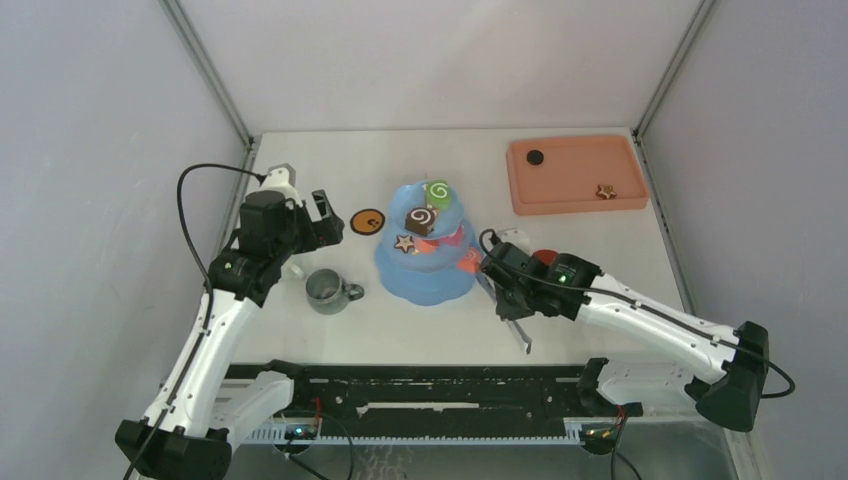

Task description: Serve the afternoon tea

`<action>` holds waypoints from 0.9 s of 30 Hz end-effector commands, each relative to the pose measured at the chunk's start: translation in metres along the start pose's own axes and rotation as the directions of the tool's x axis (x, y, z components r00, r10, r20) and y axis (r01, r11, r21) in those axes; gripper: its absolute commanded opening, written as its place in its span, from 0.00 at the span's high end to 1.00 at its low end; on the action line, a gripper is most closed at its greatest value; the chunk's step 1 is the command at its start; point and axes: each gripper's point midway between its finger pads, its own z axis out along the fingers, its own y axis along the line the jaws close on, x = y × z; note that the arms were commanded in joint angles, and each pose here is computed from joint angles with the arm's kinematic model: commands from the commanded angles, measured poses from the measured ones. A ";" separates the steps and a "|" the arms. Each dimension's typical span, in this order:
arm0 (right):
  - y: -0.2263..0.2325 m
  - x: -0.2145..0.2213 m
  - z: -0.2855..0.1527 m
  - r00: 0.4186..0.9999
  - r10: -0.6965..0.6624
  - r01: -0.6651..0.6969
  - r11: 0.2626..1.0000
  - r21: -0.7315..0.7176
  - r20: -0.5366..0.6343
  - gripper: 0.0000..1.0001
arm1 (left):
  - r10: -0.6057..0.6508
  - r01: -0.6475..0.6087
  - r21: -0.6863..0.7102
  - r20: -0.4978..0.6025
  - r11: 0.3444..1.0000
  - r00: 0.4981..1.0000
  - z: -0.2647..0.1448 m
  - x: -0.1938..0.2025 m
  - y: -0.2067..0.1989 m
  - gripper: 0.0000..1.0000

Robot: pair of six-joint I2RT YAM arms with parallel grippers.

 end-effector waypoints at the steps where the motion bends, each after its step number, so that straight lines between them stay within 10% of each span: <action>1: 0.033 -0.010 -0.002 0.999 -0.003 0.007 0.996 -0.088 0.041 1.00 | -0.029 0.029 0.003 0.027 1.000 0.999 -0.001 -0.010 -0.002 0.00; 23: 0.127 -0.033 0.025 0.987 -0.136 0.155 0.954 -0.256 0.088 1.00 | -0.040 0.040 -0.022 0.021 0.999 0.999 0.003 -0.011 0.001 0.00; 27: 0.125 -0.028 0.031 0.987 -0.144 0.156 0.960 -0.234 0.067 0.79 | -0.038 0.038 -0.020 0.015 0.999 0.999 0.004 -0.010 0.000 0.00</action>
